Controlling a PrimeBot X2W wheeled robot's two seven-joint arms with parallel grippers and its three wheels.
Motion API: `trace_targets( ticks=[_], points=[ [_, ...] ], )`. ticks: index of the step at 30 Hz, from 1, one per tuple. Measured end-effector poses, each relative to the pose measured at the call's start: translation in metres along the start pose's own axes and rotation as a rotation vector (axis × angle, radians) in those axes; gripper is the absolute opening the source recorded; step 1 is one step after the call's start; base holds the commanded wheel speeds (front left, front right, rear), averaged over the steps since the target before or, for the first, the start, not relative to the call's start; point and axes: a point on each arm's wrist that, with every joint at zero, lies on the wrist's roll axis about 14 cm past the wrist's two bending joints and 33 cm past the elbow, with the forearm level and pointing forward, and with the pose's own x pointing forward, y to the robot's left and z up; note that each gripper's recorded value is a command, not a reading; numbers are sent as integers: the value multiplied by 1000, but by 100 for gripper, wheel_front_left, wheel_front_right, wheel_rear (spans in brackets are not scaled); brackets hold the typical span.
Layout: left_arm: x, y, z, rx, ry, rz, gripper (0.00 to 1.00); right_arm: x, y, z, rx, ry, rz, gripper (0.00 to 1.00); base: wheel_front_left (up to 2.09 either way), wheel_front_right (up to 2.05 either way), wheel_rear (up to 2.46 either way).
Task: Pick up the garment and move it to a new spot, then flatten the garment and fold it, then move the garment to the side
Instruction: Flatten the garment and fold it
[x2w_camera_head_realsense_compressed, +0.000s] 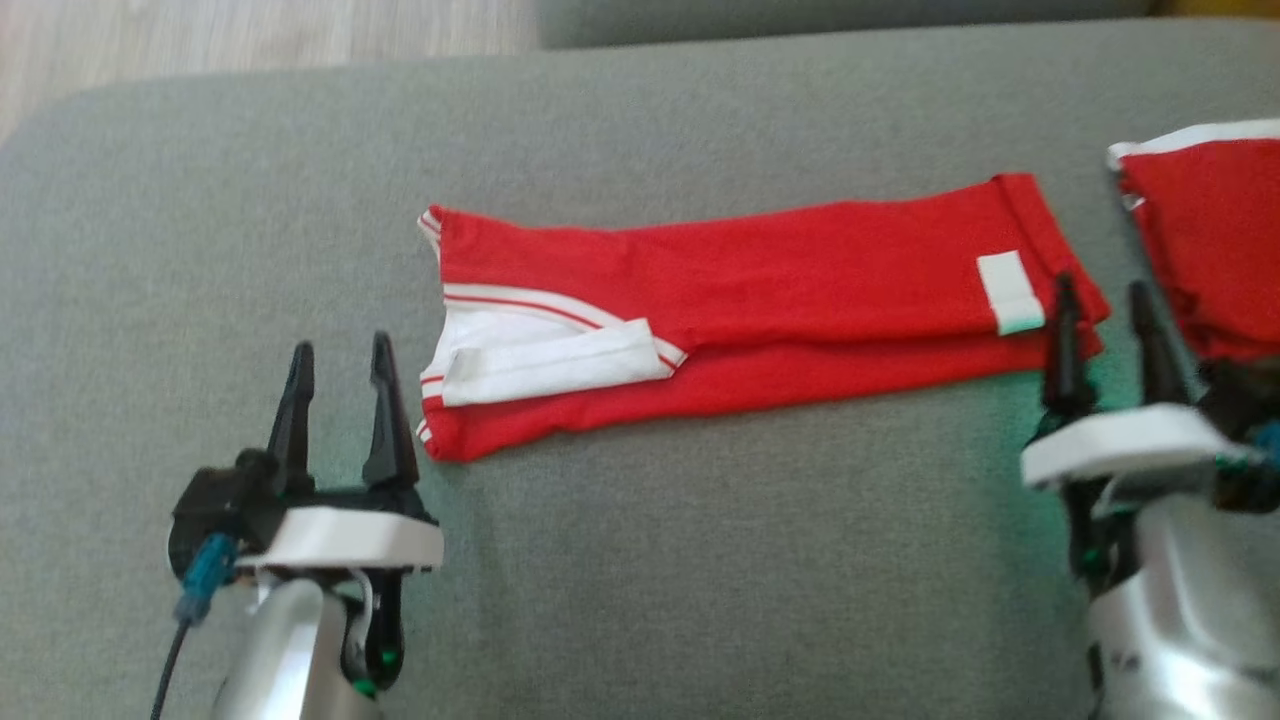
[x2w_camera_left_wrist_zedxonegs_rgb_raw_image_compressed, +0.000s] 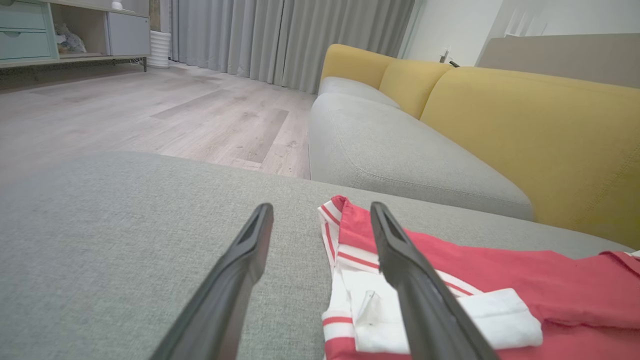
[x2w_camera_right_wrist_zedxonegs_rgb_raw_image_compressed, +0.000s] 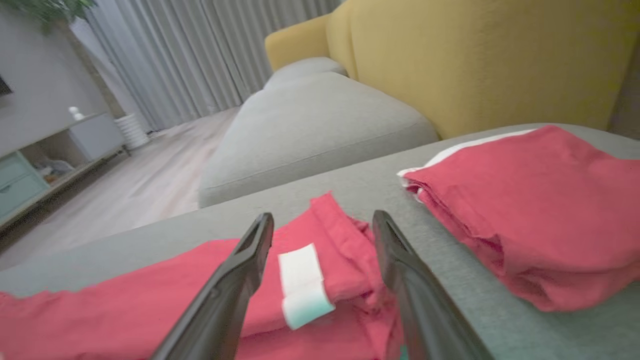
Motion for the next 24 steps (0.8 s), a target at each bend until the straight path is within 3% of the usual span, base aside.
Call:
trace_targets(
  ticks=[11,16,18,24],
  points=[
    [7,17,-20,10,55,25,100,28,-29,-70,26,276,-121,100,0,0,0],
    [8,18,-21,11,59,30,100,40,-27,-74,34,298,-122,100,0,0,0],
    [9,17,-21,10,58,25,100,41,-25,-74,34,301,-116,0,0,0,0],
    [12,6,-17,5,48,-3,100,35,-22,-64,21,259,-107,0,0,0,0]
  ],
)
